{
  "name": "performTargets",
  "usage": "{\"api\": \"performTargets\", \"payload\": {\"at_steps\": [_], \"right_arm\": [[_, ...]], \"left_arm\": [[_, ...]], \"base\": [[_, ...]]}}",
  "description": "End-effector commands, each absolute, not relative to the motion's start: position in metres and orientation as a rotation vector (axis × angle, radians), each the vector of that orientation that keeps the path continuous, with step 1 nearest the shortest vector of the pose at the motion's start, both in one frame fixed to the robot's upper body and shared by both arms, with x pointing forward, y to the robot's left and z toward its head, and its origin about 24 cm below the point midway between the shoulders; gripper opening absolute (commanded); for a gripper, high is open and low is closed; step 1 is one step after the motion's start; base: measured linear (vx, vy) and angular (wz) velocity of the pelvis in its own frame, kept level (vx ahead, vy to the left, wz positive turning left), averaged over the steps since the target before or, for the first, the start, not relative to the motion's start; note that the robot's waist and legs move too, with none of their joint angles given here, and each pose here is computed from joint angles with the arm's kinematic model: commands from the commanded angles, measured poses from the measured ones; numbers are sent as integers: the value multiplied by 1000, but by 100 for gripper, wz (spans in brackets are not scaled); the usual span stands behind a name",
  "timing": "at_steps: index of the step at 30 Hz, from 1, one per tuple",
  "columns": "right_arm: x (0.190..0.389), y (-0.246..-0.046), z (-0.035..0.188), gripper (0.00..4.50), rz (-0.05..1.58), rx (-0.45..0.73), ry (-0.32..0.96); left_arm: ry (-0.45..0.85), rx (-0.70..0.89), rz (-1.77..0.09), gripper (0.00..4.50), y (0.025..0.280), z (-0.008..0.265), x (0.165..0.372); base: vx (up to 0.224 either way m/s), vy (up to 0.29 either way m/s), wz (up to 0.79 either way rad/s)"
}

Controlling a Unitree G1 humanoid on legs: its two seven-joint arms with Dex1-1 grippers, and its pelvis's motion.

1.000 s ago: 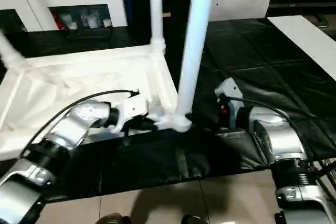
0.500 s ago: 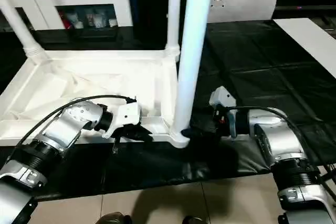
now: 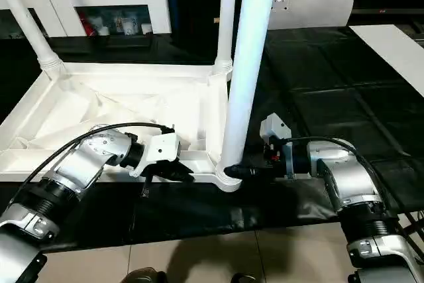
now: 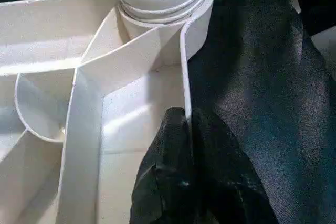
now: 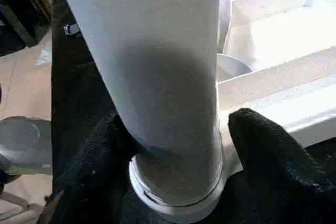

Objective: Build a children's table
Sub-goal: Rotate leg to tighten

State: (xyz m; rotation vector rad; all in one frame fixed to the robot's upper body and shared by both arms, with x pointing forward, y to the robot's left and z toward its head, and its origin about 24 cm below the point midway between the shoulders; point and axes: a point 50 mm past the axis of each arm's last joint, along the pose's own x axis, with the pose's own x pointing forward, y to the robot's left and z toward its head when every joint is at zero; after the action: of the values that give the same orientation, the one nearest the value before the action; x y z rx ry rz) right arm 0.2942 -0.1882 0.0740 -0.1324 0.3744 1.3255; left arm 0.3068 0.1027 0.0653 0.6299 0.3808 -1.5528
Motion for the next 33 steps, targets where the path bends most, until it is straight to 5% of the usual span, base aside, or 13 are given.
{"api": "performTargets", "payload": {"at_steps": [1, 7, 16, 25, 32, 33], "right_arm": [[292, -186, 76, 270, 1347, -132, 365], [290, -184, 75, 212, 1361, -119, 365], [287, -175, 69, 194, 1325, -67, 388], [318, -141, 54, 193, 834, 6, 435], [335, -124, 55, 193, 615, 52, 383], [336, -121, 56, 228, 621, 58, 369]], "left_arm": [[393, 653, -1641, 0, 95, 61, 297], [395, 651, -1641, 0, 96, 60, 297], [394, 601, -1596, 0, 93, 61, 301], [371, 441, -1376, 0, 65, 73, 319], [343, 351, -1171, 0, 41, 83, 335], [342, 357, -1170, 0, 39, 84, 336]], "base": [[0, 0, 0], [0, 0, 0], [0, 0, 0], [0, 0, 0], [0, 0, 0], [0, 0, 0]]}}
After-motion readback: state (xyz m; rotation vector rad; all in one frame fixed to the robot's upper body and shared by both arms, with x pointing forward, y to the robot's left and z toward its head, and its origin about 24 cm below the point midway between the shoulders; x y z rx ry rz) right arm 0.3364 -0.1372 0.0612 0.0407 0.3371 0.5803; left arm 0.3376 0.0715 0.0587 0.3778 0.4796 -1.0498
